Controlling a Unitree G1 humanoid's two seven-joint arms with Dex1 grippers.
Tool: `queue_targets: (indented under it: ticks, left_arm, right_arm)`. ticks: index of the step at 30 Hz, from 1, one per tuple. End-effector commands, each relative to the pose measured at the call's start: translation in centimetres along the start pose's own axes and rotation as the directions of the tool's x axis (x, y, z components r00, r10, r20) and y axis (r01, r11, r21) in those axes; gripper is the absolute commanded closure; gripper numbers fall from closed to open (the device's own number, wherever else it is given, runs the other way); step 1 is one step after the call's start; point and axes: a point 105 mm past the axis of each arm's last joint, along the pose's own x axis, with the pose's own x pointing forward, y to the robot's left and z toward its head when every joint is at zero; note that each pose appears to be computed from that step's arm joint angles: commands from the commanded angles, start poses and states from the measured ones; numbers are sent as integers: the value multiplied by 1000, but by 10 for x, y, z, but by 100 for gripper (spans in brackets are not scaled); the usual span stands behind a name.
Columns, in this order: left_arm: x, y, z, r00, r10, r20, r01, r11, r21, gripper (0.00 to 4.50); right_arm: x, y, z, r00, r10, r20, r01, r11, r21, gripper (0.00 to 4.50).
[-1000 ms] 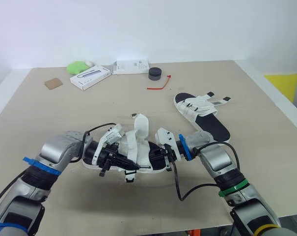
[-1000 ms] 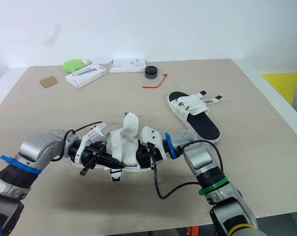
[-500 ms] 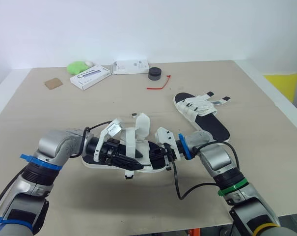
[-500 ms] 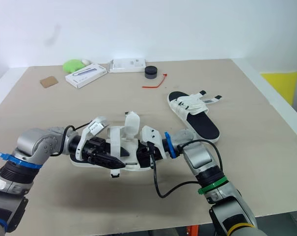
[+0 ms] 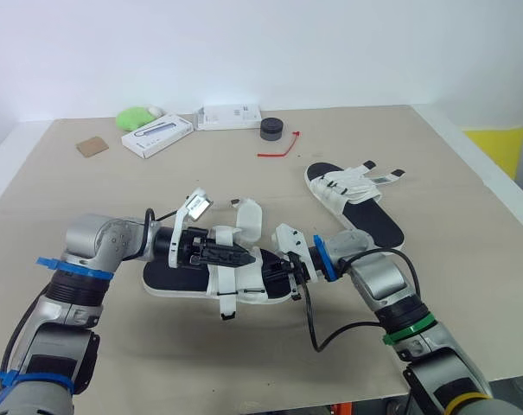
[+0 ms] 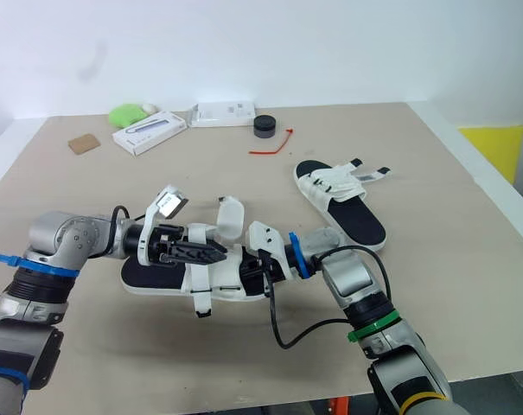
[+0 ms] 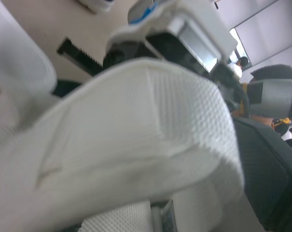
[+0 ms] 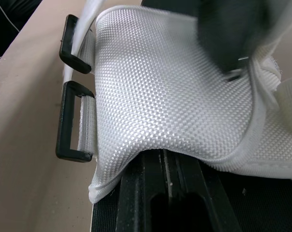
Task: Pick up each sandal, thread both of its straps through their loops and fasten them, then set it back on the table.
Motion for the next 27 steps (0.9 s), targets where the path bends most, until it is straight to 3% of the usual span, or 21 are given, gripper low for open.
queue_targets:
  ticks: [1,11,16,21,27]
  left_arm:
    - [-1,-9,1,1000,-25,-12,25,999,41,46]
    - [-16,-16,-18,994,35,-100,-26,995,96,46]
    - [-38,-25,-7,995,82,-62,-73,989,131,46]
    - [-57,-51,2,996,89,-21,-82,975,208,46]
    - [-71,-68,-36,973,152,-174,-80,928,364,46]
  right_arm:
    - [16,12,-26,996,58,-69,-52,995,90,450]
    - [17,12,-23,996,65,-61,-60,995,85,450]
    - [17,13,-22,996,68,-59,-63,994,87,450]
    - [16,15,-23,996,76,-55,-71,993,93,450]
    - [18,16,-22,994,95,-53,-89,992,92,450]
